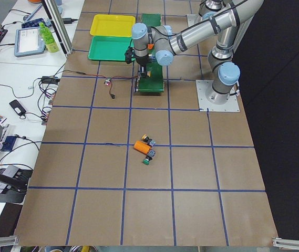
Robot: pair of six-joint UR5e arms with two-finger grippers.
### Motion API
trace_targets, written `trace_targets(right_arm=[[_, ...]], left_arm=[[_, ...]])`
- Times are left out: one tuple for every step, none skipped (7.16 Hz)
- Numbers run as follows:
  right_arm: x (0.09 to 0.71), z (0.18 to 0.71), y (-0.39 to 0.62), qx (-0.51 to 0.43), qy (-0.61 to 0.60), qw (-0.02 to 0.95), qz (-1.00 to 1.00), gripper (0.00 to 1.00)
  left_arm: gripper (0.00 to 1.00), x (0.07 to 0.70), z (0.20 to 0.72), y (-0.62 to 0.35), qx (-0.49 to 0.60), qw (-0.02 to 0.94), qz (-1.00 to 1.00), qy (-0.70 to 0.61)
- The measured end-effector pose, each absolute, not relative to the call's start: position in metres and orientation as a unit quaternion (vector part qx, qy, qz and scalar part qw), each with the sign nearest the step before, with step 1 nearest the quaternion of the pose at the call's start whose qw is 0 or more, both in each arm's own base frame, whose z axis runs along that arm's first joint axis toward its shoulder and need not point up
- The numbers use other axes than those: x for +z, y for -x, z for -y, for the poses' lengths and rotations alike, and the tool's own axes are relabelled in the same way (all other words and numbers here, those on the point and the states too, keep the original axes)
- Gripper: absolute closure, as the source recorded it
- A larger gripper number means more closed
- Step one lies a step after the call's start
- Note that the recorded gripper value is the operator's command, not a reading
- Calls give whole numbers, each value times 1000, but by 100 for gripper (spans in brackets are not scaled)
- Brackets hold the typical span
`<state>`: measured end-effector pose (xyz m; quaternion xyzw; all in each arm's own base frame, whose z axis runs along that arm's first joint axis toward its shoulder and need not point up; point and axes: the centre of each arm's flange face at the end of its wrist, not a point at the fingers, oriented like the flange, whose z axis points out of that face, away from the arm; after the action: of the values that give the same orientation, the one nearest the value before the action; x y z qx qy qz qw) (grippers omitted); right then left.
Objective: Sort buttons by color to trays
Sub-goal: 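Place the yellow button on the belt and release with the left gripper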
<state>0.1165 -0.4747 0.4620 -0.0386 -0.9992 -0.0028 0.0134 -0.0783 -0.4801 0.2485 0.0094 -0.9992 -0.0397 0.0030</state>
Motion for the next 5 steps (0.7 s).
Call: trace_targets(right_arm=[[459,474,-116,-6,39,13,999,0],[457,473,-115,-8,40,14,999,0],[454,473,-114,-10,41,15,999,0],[452,472,-113,-13,42,16,999,0],[451,472,-112,-13,42,16,999,0]], left_arm=[[0,242,474,80,-38,2,999,-16],[0,244,471,80,-33,2,999,-19],[0,250,471,79,-28,0,999,-21],[0,259,475,72,-21,-1,999,-28],[0,274,488,51,-25,-2,999,-44]])
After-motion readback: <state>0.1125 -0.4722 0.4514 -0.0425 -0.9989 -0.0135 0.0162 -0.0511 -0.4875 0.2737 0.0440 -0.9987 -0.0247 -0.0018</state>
